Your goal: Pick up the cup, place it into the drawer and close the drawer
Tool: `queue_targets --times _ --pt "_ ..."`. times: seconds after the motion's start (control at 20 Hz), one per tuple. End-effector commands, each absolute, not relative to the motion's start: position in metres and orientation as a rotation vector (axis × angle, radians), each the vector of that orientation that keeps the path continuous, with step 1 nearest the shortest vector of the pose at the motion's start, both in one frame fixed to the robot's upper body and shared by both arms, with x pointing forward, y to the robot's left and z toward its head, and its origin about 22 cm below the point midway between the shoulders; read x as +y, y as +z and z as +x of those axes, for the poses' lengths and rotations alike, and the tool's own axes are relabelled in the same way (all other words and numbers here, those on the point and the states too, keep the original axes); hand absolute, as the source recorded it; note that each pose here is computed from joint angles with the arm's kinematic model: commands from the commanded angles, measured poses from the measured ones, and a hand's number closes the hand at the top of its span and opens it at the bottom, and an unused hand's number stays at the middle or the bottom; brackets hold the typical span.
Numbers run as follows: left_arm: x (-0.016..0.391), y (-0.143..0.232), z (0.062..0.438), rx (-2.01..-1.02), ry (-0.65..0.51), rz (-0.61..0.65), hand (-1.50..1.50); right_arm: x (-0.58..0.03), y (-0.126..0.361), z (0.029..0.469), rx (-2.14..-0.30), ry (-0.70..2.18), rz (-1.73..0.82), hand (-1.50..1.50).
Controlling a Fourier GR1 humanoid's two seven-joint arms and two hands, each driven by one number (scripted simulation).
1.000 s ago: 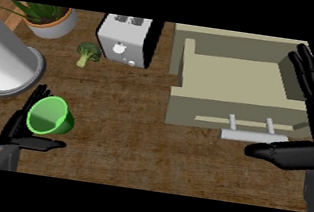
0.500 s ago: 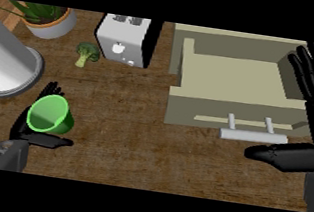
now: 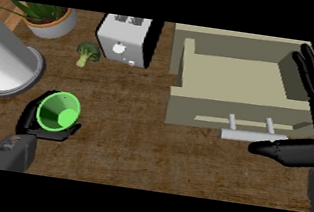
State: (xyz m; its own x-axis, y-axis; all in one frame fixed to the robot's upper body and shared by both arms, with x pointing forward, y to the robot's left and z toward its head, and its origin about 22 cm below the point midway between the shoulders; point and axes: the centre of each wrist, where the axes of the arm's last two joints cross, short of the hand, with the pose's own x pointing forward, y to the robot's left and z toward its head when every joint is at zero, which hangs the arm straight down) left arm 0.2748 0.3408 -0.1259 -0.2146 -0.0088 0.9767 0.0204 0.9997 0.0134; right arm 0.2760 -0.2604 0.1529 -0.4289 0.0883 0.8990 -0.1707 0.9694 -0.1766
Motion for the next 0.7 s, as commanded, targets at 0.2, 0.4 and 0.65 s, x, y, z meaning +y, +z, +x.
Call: queue_targets --times 0.2,0.4,0.65 --pt "0.334 -0.117 0.288 -2.055 0.118 -0.044 1.50 -0.268 0.151 0.278 -1.999 0.254 0.044 -1.50" --pt "0.291 -0.135 0.284 -2.059 0.251 0.098 1.50 -0.270 0.157 0.270 -2.001 0.265 0.063 -1.50" --pt "0.252 -0.088 0.341 -2.115 0.162 -0.149 1.50 -0.272 0.157 0.273 -1.983 0.279 0.020 -1.50"
